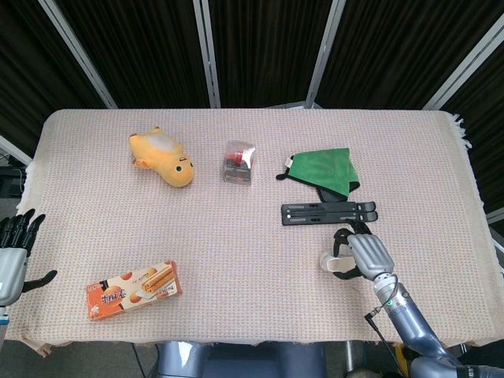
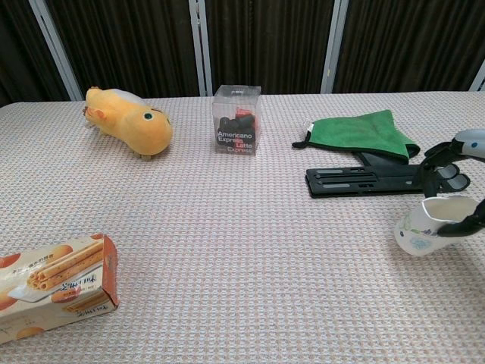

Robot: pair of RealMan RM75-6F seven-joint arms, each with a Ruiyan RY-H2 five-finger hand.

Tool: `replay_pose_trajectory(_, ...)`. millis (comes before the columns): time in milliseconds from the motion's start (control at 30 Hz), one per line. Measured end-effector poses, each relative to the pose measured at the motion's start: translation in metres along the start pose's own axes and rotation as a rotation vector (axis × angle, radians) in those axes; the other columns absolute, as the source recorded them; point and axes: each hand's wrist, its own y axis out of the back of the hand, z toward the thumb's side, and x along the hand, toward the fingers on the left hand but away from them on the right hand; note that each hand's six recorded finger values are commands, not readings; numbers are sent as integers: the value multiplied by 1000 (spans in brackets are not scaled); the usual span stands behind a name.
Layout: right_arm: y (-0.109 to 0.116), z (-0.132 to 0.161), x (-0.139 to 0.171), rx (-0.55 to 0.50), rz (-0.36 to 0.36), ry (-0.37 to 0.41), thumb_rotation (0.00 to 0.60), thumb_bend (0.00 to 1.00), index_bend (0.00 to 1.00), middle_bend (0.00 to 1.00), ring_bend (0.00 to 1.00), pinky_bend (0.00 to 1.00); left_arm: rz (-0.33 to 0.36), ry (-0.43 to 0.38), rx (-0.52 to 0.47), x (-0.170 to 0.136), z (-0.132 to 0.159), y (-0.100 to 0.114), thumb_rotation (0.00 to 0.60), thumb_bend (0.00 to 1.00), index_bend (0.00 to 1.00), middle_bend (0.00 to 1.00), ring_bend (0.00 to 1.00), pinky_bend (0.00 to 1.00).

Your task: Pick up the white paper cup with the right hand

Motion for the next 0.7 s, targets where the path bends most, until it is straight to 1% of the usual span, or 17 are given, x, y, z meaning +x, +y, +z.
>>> replay_pose_trajectory(200, -3, -3, -5, -13, 14, -10, 600, 199, 570, 298, 0, 0, 0, 1, 1, 0, 0, 0, 600, 0, 0, 0, 0, 0)
replay_pose_trajectory(333, -4, -7, -10, -3, 18, -24, 600, 200, 571, 240, 0, 0, -1, 1, 0, 1, 0, 0, 600, 0, 0, 0, 0, 0)
replay_pose_trajectory(400, -4, -12, -12, 8, 23, -38, 600, 196, 562, 188, 0, 0, -1, 1, 0, 1, 0, 0, 600, 0, 0, 0, 0, 0)
replay_pose_trajectory(433, -4, -14, -12, 14, 25, -45, 600, 194, 546, 168, 0, 0, -1, 1, -1, 1, 0, 0, 600, 0, 0, 0, 0, 0)
replay_pose_trajectory(500, -2, -17, -13, 28, 24, -58, 600, 190, 460, 111, 0, 0, -1, 0, 0, 1, 0, 0, 600, 0, 0, 0, 0, 0)
replay_pose_trajectory(600, 0, -23, -14, 63, 18, -78, 600, 184, 347, 55, 0, 0, -1, 0, 0, 1, 0, 0, 600, 0, 0, 0, 0, 0)
replay_pose_trajectory(700, 2, -30, -13, 90, 19, -106, 600, 181, 268, 13, 0, 0, -1, -1, 0, 1, 0, 0, 600, 0, 0, 0, 0, 0)
